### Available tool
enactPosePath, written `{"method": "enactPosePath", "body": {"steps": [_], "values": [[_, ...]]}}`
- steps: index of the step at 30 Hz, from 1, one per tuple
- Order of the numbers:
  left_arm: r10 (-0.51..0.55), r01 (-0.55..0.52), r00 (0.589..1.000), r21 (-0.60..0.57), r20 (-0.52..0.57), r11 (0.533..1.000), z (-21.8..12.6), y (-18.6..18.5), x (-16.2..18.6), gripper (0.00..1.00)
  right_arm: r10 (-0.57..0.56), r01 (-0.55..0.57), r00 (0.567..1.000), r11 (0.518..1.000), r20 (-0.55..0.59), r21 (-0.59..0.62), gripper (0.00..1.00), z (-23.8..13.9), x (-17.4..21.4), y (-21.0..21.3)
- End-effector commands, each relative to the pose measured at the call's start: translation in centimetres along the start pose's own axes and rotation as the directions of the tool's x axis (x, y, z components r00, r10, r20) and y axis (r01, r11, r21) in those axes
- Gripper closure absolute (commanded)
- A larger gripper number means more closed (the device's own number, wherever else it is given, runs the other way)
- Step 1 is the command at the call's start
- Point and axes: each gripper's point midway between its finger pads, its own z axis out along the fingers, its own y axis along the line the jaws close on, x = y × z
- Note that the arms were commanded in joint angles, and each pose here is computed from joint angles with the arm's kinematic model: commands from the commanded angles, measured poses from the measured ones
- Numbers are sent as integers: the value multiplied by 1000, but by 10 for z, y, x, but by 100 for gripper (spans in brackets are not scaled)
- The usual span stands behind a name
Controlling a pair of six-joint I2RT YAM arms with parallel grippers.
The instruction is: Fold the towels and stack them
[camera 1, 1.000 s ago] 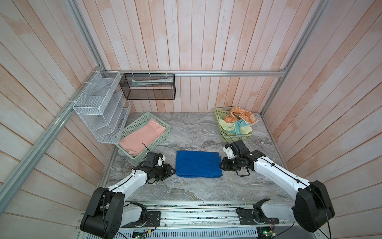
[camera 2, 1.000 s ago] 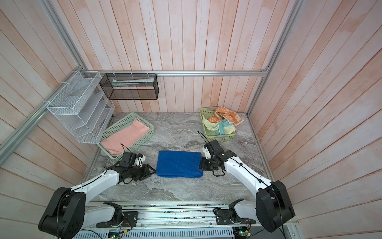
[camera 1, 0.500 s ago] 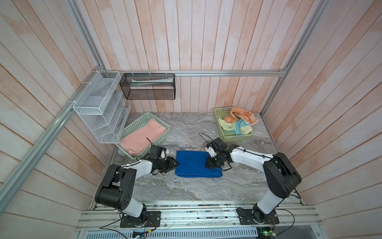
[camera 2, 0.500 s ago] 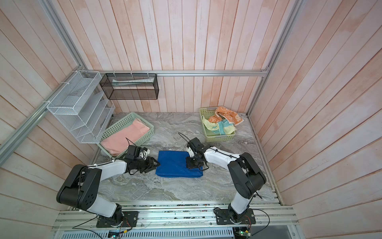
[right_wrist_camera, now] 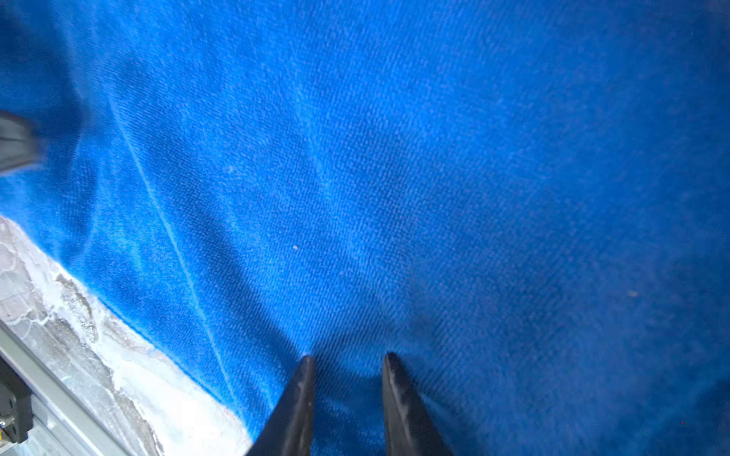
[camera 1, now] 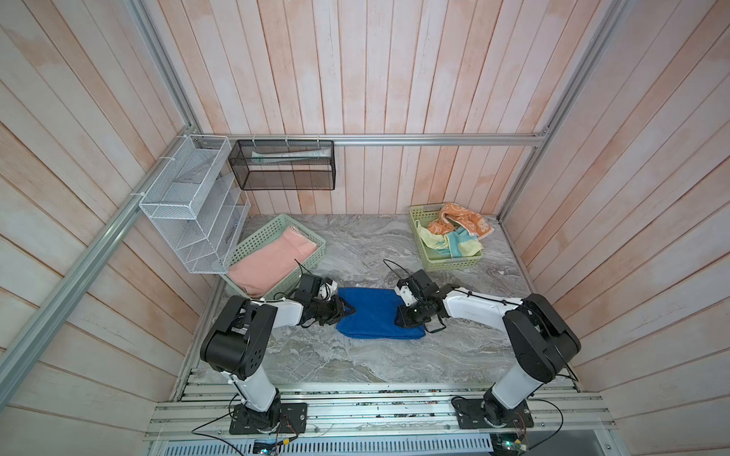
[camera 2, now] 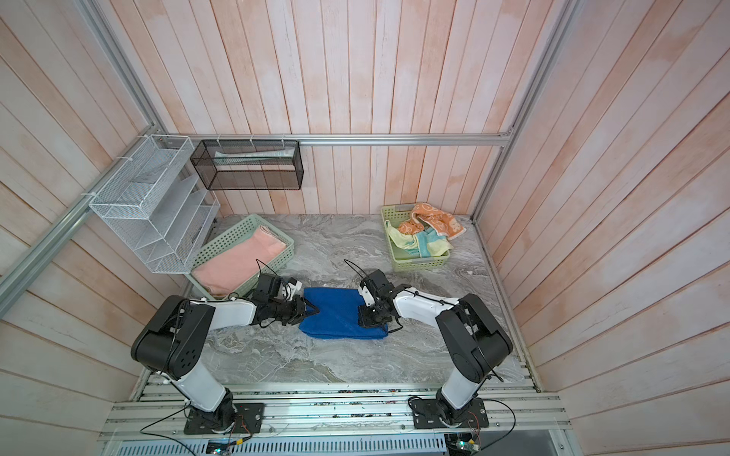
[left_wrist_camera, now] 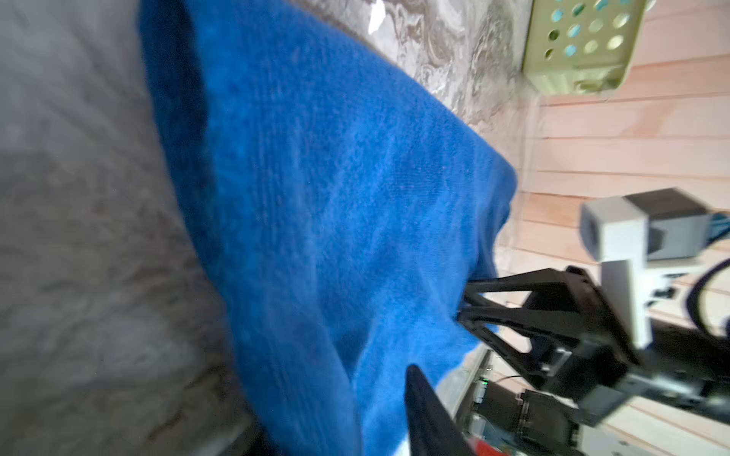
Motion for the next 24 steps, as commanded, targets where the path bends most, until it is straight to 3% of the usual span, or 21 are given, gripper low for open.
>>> {"method": "enactPosePath", "body": {"steps": [1,3,9,15,20,24], "values": [[-19,19,1000,-49,-14,999,5,8,-1,85,-2,4,998,999,-59,33,68,4,19,-9],[30,-29,1000,-74,4,997,-1,-1,-14,100,-31,31,1000,999,-4,16,68,-9,5,-1],[217,-203,973,-153,80,967,-35,-48,-77,100,-103,110,985,993,140,-40,68,-45,-34,28],[302,-247,925,-237,230,939,-90,-77,-169,100,-133,146,973,988,188,-59,68,-54,-50,38],[210,-144,916,-210,341,967,-118,-48,-242,100,-120,132,983,988,136,-79,68,-40,-42,37],[104,-41,948,-210,302,977,-102,3,-258,100,-109,121,986,989,127,-89,68,-36,-37,36]]}}
